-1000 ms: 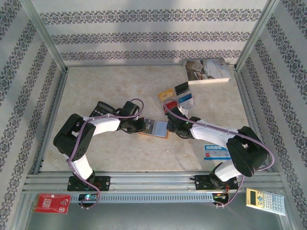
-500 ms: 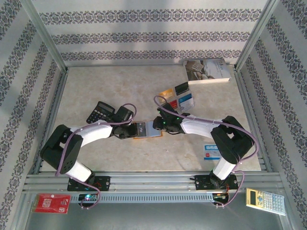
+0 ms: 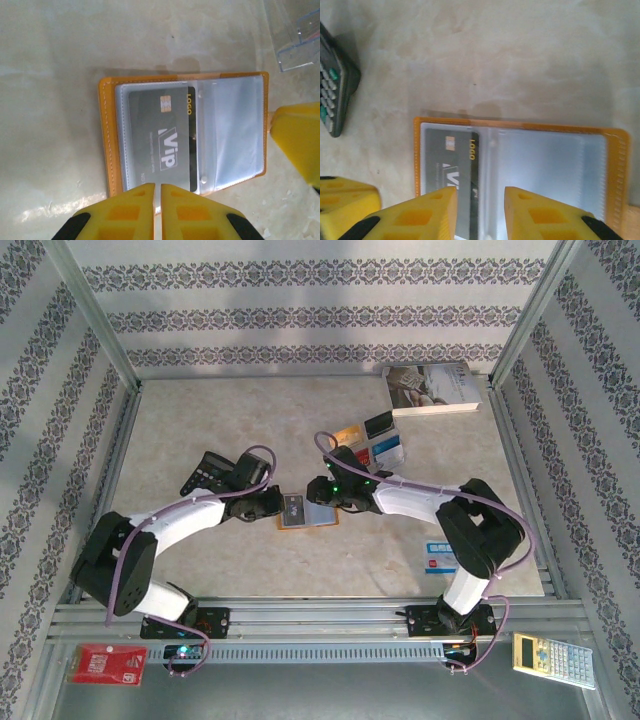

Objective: Take the credit cards out of the card holder

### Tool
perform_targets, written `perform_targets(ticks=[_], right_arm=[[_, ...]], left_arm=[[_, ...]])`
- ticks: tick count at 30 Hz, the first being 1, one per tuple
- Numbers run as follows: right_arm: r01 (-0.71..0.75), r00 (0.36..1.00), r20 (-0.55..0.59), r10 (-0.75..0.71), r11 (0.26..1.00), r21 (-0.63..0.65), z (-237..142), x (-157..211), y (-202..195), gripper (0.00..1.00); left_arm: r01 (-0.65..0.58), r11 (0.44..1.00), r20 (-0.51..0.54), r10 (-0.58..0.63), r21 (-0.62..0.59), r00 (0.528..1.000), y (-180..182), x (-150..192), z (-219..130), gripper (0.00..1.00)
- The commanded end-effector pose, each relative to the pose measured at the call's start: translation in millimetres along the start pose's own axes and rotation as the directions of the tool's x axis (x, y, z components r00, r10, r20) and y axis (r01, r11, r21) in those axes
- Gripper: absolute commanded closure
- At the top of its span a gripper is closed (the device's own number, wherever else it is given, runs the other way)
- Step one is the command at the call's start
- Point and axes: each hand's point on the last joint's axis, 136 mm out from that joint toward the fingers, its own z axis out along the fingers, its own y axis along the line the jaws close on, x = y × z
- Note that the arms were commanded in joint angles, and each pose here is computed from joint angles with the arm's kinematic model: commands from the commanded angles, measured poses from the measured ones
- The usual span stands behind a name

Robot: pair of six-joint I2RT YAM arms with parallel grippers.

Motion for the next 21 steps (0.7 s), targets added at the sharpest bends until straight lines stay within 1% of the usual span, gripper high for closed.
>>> perform_targets(ticks=[1, 8, 11, 15, 21], right_arm=[[0.016, 0.999, -0.04, -0.02, 0.996, -0.086, 12, 6, 20, 0.7], [-0.025, 0.997, -0.076, 0.018, 0.996, -0.089, 29, 11, 18, 0.73], [-0.03, 0.996, -0.089, 0.022, 0.995, -0.097, 34, 13, 19, 0.77], [-0.033, 0.995, -0.097, 0.024, 0.995, -0.09, 38, 15, 16, 0.81], [-0.036, 0.995, -0.1, 0.03, 0.997, -0.064, 40, 16, 8, 0.83]], left_arm=[[0.009, 0.999, 0.016, -0.01, 0.035, 1.0, -10, -16, 8, 0.89], [0.025, 1.0, -0.001, -0.025, 0.013, 1.0, -6, -18, 24, 0.9], [0.028, 0.999, -0.001, -0.028, -0.016, 1.0, 1, -17, 27, 0.9], [0.027, 0.998, -0.008, -0.028, -0.056, 1.0, 10, -15, 32, 0.9], [0.039, 0.995, -0.019, -0.041, -0.097, 0.999, 20, -11, 36, 0.9]])
